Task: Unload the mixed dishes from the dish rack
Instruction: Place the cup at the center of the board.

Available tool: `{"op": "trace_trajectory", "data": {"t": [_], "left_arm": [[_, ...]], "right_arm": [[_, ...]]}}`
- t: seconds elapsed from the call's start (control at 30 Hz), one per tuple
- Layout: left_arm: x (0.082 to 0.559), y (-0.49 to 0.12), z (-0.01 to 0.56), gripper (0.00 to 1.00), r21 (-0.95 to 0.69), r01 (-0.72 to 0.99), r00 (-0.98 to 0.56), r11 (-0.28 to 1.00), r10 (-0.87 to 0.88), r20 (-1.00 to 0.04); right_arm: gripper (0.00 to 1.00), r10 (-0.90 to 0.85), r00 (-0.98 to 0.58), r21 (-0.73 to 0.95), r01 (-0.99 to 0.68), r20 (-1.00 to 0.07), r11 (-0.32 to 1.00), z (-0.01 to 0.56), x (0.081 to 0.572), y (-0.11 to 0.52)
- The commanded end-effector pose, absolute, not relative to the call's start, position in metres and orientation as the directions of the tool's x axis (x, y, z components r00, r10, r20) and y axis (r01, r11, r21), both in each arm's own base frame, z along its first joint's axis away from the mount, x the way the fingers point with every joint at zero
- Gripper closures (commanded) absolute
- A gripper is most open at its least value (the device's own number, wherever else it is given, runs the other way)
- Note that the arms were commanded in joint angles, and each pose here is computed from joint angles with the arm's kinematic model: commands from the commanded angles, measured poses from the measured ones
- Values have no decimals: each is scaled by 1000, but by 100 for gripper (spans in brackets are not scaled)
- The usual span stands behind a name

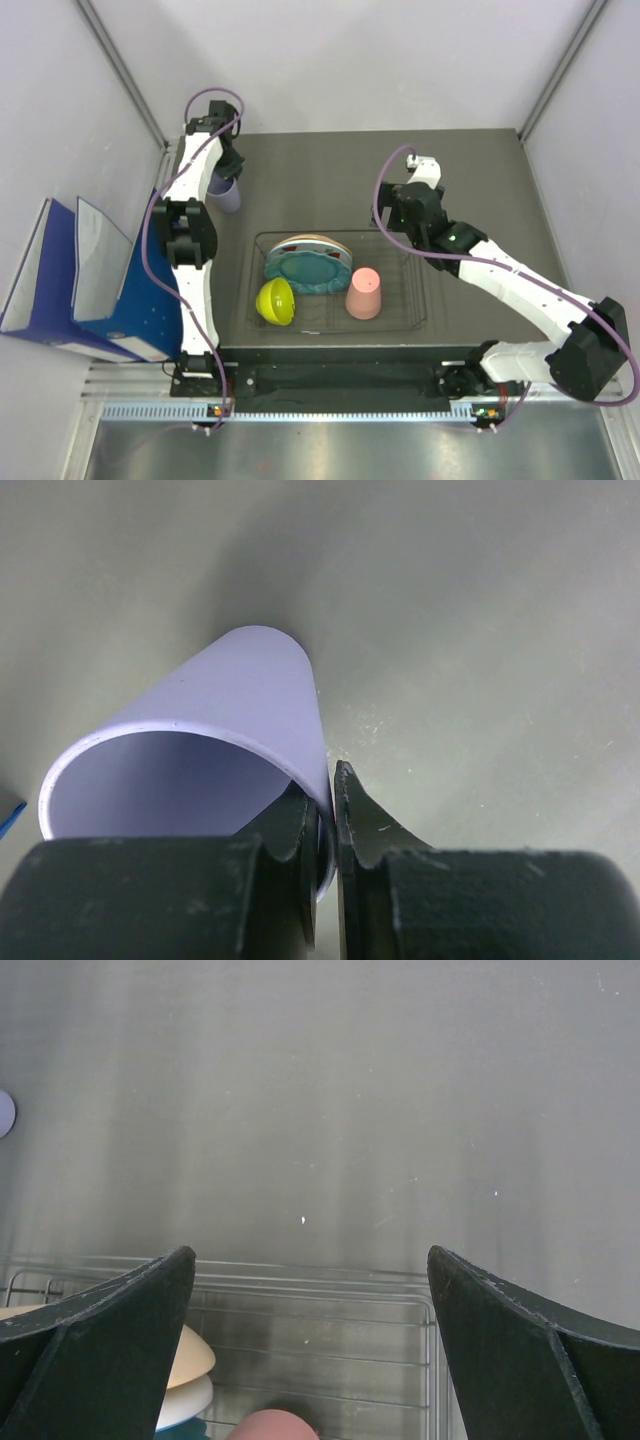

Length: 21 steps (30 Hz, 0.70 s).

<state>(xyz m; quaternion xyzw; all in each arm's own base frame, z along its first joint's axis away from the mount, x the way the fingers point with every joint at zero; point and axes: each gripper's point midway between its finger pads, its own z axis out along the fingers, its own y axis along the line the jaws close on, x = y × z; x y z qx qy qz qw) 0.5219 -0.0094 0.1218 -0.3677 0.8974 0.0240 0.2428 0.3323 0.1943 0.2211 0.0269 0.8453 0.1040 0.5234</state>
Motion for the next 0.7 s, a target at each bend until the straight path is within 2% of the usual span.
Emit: {"op": "trace_trajectory", "data": {"t": [0.0,0.17,0.43,0.5,0.53,0.57,0.63,0.67], "left_arm": [[509,-11,120,82,-123,-673,-628,729,-652,-425],[518,-15,150,65,-202,-647,-593,735,-652,-472],[532,-28,245,41,-372,-558,-479,741,-655,-585],[532,-42,278,25,-439,-499,-434,747,-654,-620],[530,-57,291,23,-464,-456,-428,759,-645,-634],[535,-66,308,8,-499,-406,-392,765,-640,-661],[517,-92,336,1,-526,-322,-372,787,-616,-694],[513,-103,348,1,-535,-281,-352,797,-604,-715]], "right_arm": [[0,179,-420,233,-81,-890,969,239,332,202],[0,179,-415,231,-77,-892,970,240,332,200],[0,181,-377,227,-84,-909,970,255,328,202],[0,160,-359,209,-102,-919,972,259,323,204],[0,157,-349,202,-97,-924,974,261,322,203],[0,142,-349,192,-112,-926,975,260,318,205],[0,135,-338,182,-112,-931,977,260,313,202],[0,120,-343,169,-118,-932,978,254,308,204]]}}
